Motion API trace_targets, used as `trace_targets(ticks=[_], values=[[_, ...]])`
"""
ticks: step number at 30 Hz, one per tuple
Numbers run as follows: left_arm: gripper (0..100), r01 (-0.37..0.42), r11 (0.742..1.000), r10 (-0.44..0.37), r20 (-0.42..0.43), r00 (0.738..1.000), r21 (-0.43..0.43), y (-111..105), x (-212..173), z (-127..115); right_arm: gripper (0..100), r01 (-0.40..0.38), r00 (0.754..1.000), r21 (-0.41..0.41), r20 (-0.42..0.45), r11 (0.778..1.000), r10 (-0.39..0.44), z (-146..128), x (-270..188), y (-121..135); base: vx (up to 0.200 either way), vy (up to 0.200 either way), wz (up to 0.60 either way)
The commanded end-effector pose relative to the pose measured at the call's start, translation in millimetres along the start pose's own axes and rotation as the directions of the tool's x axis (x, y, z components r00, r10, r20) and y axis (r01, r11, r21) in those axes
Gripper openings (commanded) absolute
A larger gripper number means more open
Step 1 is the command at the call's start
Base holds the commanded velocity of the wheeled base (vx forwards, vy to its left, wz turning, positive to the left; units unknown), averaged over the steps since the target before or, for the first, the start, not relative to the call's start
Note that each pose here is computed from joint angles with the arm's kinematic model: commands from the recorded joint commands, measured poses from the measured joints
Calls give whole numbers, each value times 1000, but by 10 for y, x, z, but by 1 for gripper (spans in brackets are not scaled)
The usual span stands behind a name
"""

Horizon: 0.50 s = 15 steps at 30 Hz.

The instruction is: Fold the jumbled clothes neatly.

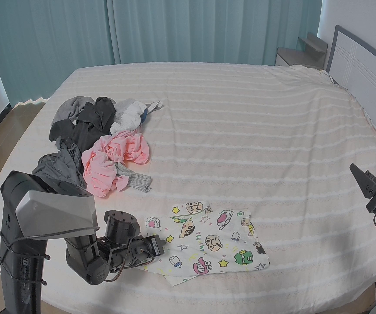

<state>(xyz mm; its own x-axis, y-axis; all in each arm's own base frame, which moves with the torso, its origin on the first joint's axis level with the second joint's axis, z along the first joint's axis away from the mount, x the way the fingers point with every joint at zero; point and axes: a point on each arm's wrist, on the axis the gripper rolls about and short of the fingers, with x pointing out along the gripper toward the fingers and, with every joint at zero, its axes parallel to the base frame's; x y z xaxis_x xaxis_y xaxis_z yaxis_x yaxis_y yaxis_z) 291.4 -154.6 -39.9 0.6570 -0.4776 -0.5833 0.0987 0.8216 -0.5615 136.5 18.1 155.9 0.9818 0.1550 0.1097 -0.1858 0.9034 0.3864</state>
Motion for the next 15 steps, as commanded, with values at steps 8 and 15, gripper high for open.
trace_targets(ticks=[8,15], values=[[0,-42,991,58,126,990,-127,421,-584,476,100,-17,999,5,-27,1000,17,-37,-26,-10,0,0,0],[0,-51,965,94,157,983,-257,922,-1011,631,100,-16,999,5,-28,1000,16,-40,-24,-11,0,0,0]])
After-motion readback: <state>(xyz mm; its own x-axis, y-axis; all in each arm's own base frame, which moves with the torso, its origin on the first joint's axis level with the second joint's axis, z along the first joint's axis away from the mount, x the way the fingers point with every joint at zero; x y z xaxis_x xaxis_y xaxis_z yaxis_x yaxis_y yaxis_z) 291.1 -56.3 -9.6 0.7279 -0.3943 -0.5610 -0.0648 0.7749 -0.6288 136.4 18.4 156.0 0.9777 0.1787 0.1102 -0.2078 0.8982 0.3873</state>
